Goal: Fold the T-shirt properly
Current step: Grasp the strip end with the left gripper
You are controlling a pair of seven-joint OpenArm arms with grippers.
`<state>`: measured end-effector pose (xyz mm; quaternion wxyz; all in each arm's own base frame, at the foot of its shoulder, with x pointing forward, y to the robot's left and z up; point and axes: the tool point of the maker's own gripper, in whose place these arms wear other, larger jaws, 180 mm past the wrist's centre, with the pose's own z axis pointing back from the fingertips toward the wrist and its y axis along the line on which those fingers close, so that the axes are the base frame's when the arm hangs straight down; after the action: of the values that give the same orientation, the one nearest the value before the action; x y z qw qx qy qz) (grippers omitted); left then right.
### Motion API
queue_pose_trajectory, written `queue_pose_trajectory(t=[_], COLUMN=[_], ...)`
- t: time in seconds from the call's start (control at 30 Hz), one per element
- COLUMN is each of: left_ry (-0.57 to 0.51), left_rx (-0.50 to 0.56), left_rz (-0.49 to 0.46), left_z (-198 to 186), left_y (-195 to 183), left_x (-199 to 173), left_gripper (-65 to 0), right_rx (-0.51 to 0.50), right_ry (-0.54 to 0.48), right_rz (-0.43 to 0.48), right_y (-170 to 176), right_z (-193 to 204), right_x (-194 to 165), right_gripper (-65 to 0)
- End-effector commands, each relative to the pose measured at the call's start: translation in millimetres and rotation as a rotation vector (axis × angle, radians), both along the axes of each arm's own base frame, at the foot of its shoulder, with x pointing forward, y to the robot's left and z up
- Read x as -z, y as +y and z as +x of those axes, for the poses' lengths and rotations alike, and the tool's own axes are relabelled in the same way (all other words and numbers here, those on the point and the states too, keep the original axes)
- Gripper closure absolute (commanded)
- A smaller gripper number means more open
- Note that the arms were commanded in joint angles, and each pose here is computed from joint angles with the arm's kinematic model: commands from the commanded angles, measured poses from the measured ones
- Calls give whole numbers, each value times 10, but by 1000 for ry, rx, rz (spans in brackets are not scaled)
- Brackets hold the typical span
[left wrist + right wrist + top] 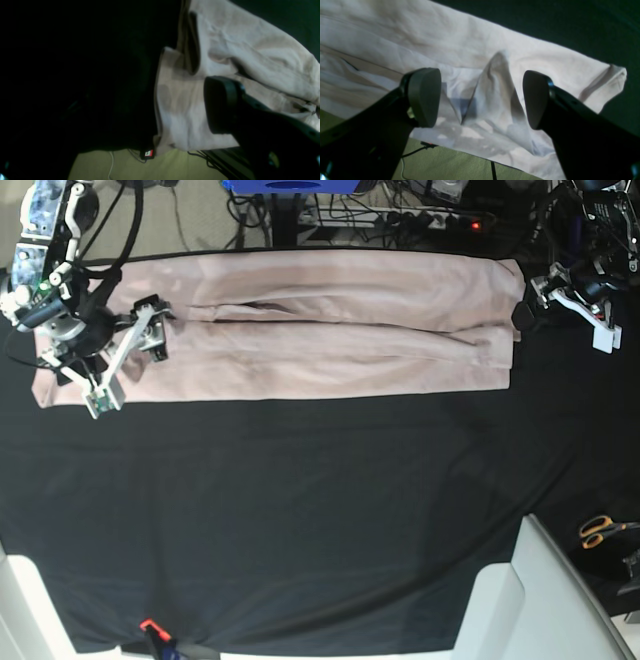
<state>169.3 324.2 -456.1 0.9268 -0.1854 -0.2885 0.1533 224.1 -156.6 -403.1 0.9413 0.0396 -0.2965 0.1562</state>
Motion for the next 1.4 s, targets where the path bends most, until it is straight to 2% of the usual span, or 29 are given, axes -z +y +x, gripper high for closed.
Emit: queue_pose_trajectory(t=[0.0,0.33,0.43,0.63,0.83,0.87,0.93,1.07,1.1,1.13,1.27,1.37], left_ry=[-43,-80,-36,2,21,21,20,21,23,30,64,14], left_rx=[5,25,64,110,107,108,107,107,109,116,154,166], left_rz=[24,-3,-35,-35,-56,-57,-67,-63,-58,-45,14,33], left_z=[88,322,335,387,312,312,310,313,315,312,279,397], left_y=[98,-58,-238,-539,-634,-645,-692,-678,-664,-654,-622,-619], left_x=[-126,-133,29,276,351,354,369,367,366,377,421,284], left_gripper=[-527,-527,-527,-525,-518,-497,-403,-137,-53,0,0,0], right_rx=[-4,-10,-10,-6,-4,-4,-6,-4,-4,-3,-3,-1], right_ry=[-41,-42,-42,-43,-43,-43,-44,-46,-46,-47,-79,-122], right_rz=[4,6,6,5,5,5,5,5,5,5,17,42], right_y=[0,22,22,6,1,1,7,2,2,-3,18,53], right_z=[71,74,74,73,73,73,75,81,81,83,123,111], right_x=[-86,-86,-86,-87,-87,-87,-89,-93,-93,-95,-133,-157], right_gripper=[-482,-482,-482,-482,-482,-482,-482,-482,-482,-482,-480,-480])
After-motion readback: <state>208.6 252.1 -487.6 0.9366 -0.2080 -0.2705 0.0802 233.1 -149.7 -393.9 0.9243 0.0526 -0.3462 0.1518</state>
